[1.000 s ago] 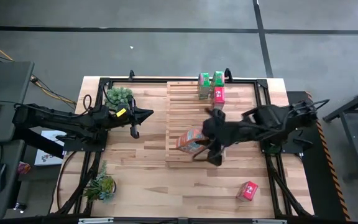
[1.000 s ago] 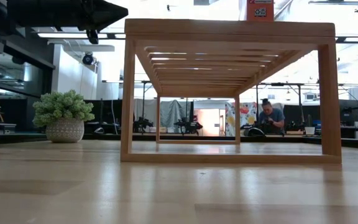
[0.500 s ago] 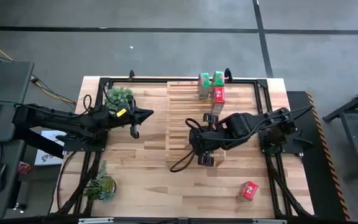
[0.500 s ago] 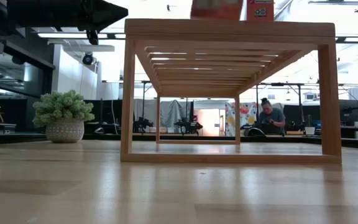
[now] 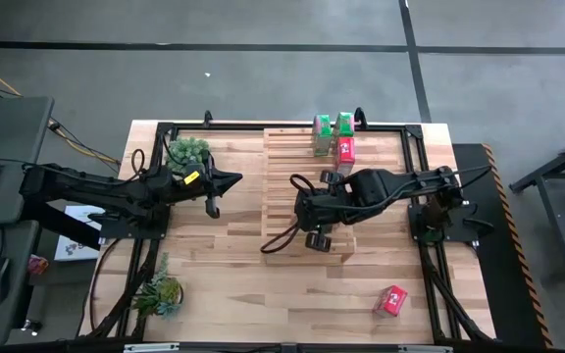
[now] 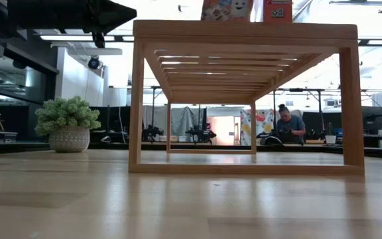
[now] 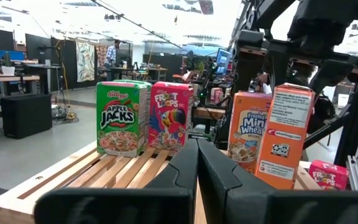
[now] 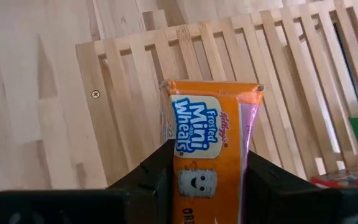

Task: Stack cereal on shelf
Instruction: Put the orange cereal box on the shelf aligned with the other orange cereal box

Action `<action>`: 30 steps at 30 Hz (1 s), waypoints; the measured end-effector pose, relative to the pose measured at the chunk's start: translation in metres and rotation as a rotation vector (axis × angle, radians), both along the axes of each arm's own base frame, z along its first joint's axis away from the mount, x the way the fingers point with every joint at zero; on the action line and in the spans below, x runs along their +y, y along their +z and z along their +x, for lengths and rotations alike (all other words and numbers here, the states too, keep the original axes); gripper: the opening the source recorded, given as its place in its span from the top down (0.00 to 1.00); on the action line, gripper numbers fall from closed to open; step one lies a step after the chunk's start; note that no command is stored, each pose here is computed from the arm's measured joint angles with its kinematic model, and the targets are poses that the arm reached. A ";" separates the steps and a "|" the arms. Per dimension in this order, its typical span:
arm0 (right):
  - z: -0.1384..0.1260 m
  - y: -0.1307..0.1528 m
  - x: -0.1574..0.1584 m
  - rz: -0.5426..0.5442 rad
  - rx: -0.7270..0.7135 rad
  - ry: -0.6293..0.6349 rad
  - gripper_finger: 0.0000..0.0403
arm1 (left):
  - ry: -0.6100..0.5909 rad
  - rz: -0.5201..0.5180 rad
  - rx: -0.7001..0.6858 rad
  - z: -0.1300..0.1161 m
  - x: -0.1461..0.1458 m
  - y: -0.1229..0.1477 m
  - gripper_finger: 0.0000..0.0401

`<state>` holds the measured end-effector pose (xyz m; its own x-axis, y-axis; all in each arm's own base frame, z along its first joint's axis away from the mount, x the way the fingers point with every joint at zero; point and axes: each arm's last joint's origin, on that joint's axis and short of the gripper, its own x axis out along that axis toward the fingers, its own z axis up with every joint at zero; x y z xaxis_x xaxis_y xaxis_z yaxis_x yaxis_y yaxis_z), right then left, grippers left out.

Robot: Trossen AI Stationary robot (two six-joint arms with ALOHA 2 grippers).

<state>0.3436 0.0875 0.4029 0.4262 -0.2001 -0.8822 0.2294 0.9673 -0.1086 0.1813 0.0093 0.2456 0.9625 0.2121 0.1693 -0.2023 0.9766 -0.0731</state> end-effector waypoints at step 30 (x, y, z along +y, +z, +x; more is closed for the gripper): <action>0.000 -0.001 -0.007 0.041 0.010 -0.057 0.44 | -0.001 -0.009 0.000 0.000 0.000 0.000 1.00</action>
<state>0.3440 0.0809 0.4021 0.4061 -0.1878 -0.8943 0.2834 0.9563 -0.0722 0.1813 0.0094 0.2454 0.9628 0.2124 0.1671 -0.2011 0.9761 -0.0820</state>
